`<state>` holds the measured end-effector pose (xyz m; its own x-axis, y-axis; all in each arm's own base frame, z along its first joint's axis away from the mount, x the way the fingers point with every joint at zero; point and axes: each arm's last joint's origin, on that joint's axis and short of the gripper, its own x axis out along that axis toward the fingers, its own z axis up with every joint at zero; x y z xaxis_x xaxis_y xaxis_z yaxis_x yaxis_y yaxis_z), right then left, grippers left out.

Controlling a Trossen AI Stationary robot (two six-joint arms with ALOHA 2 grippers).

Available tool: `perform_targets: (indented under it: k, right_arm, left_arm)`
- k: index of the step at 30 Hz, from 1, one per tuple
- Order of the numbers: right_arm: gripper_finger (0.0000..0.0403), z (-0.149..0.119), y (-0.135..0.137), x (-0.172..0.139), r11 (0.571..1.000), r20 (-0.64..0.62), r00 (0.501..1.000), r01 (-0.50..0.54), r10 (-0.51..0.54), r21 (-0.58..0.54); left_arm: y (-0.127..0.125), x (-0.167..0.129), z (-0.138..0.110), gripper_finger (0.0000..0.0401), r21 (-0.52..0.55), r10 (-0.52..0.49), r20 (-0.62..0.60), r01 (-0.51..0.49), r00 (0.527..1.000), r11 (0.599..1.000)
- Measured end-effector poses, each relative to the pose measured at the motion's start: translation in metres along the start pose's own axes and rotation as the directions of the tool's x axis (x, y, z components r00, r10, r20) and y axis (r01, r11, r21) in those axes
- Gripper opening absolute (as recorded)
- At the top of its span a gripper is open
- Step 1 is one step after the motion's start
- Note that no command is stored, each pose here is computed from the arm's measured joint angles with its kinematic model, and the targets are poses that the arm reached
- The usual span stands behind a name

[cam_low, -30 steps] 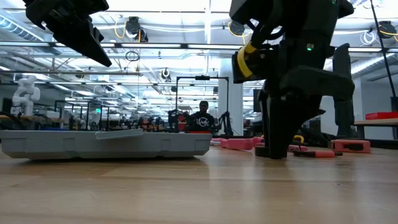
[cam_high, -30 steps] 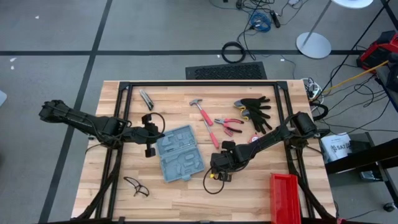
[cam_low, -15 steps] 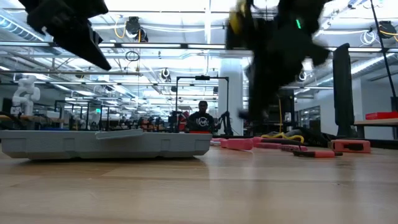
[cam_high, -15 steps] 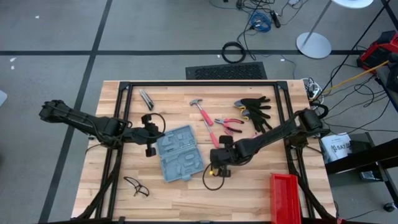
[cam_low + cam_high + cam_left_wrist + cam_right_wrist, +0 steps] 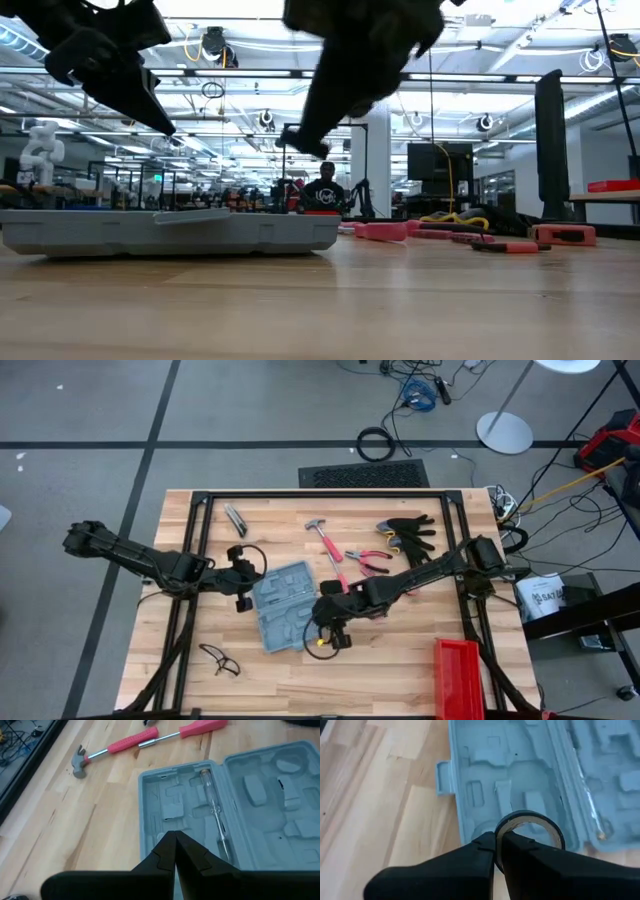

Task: Prefit tool cases
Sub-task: Put the pink electrical tape into the gray prefit tool case

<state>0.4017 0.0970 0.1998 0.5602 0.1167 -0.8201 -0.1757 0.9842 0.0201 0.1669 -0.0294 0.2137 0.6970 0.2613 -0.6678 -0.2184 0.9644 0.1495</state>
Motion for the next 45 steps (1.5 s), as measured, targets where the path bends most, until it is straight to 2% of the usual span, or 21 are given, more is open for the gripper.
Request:
perform_targets:
  k: [10, 17, 24, 29, 38, 45]
  right_arm:
    - [0.0005, -0.012, -0.001, 0.042, 0.994, -0.092, 0.991, -0.098, 0.102, 0.043]
    - [0.0008, -0.011, 0.000, 0.040, 0.987, -0.087, 0.985, -0.139, 0.146, 0.085]
    - [0.0061, -0.011, 0.000, 0.040, 0.985, -0.086, 0.985, -0.144, 0.152, 0.097]
    - [0.0080, -0.011, 0.000, 0.040, 0.985, -0.088, 0.985, -0.143, 0.152, 0.101]
    - [0.0083, -0.011, -0.003, 0.024, 0.982, -0.124, 0.982, -0.122, 0.141, 0.144]
    - [0.0073, -0.006, -0.004, 0.017, 0.986, -0.091, 0.991, -0.081, 0.095, 0.149]
  left_arm:
    - [0.000, 0.000, 0.000, 0.0013, 0.000, 0.000, 0.000, 0.000, 1.000, 1.000]
    - [0.000, 0.000, 0.000, 0.0013, 0.000, 0.000, 0.001, 0.000, 1.000, 1.000]
    - [0.000, 0.000, 0.000, 0.0013, 0.001, 0.000, 0.000, 0.000, 1.000, 1.000]
    - [0.000, 0.000, 0.000, 0.0013, 0.001, 0.000, 0.000, 0.000, 1.000, 1.000]
    - [0.000, 0.000, 0.000, 0.0013, 0.002, 0.000, -0.001, 0.000, 1.000, 1.000]
    - [0.000, 0.000, 0.000, 0.0013, 0.000, 0.005, 0.003, -0.005, 1.000, 1.000]
